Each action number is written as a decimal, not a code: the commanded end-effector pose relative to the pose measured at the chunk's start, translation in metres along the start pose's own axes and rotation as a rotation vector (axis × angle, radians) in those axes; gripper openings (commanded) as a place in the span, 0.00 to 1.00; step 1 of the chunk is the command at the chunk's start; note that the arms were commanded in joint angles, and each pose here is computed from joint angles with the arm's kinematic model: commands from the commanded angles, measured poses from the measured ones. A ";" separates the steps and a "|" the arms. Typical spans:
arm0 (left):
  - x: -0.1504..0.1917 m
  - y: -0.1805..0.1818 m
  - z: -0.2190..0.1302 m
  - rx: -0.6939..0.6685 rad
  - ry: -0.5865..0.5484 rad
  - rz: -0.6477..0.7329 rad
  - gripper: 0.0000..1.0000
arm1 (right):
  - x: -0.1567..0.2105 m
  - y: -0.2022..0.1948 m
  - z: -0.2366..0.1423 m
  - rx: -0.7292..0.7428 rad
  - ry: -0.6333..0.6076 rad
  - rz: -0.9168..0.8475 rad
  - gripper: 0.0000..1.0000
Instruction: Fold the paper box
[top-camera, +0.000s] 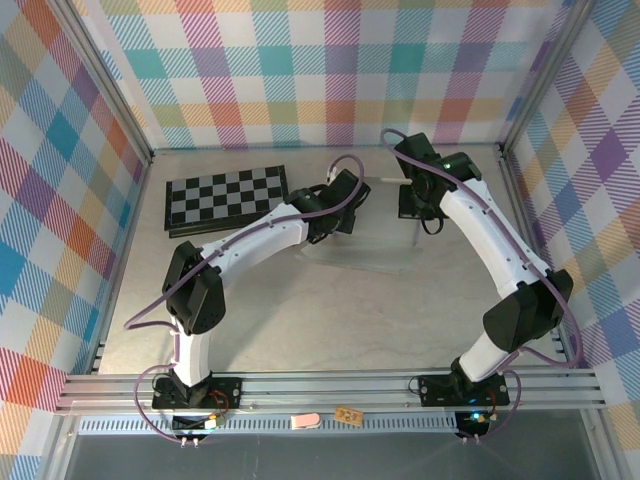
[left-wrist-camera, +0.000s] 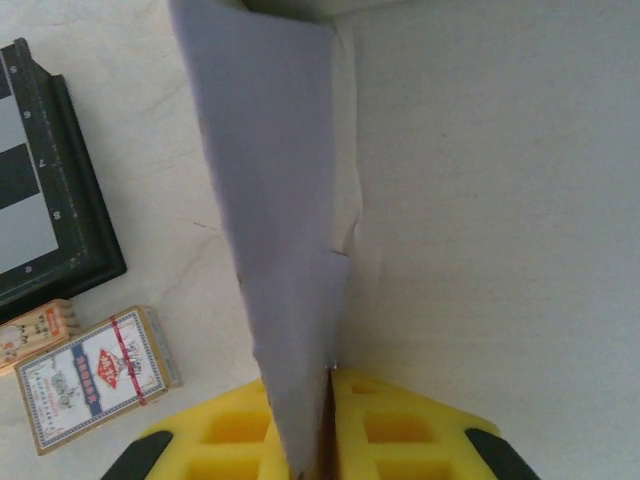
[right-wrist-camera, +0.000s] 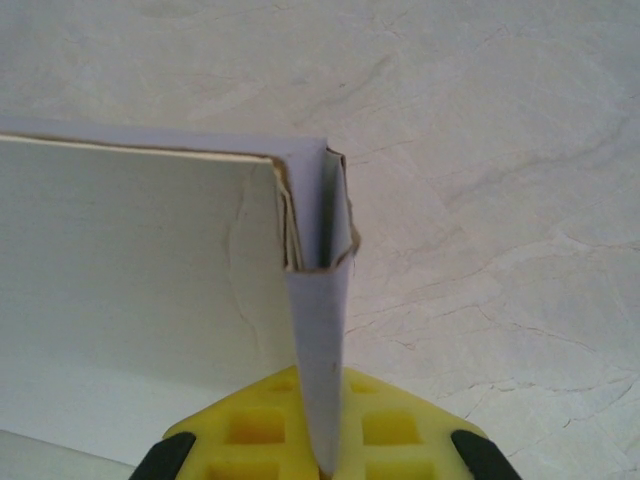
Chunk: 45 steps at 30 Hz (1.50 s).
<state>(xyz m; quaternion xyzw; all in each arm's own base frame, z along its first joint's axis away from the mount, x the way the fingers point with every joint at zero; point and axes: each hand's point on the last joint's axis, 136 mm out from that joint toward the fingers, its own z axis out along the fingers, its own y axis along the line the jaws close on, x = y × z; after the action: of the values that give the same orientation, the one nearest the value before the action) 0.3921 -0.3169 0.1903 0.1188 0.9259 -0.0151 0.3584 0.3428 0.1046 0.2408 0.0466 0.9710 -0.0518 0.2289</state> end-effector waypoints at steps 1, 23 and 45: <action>0.004 0.026 0.003 -0.135 0.016 0.019 0.07 | 0.002 -0.007 -0.012 0.012 -0.020 0.012 0.00; -0.034 -0.010 -0.040 0.312 -0.108 -0.080 0.54 | 0.002 -0.004 -0.015 -0.010 -0.019 0.015 0.00; -0.013 -0.009 -0.002 0.463 0.066 -0.090 0.48 | -0.002 -0.003 -0.017 -0.016 -0.020 0.014 0.00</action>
<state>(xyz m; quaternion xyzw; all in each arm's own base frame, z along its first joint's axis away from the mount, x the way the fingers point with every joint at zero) 0.3972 -0.3225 0.1996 0.1404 0.9140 -0.2428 0.2931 0.3389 0.1046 0.2404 0.0477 0.9718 -0.0550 0.2244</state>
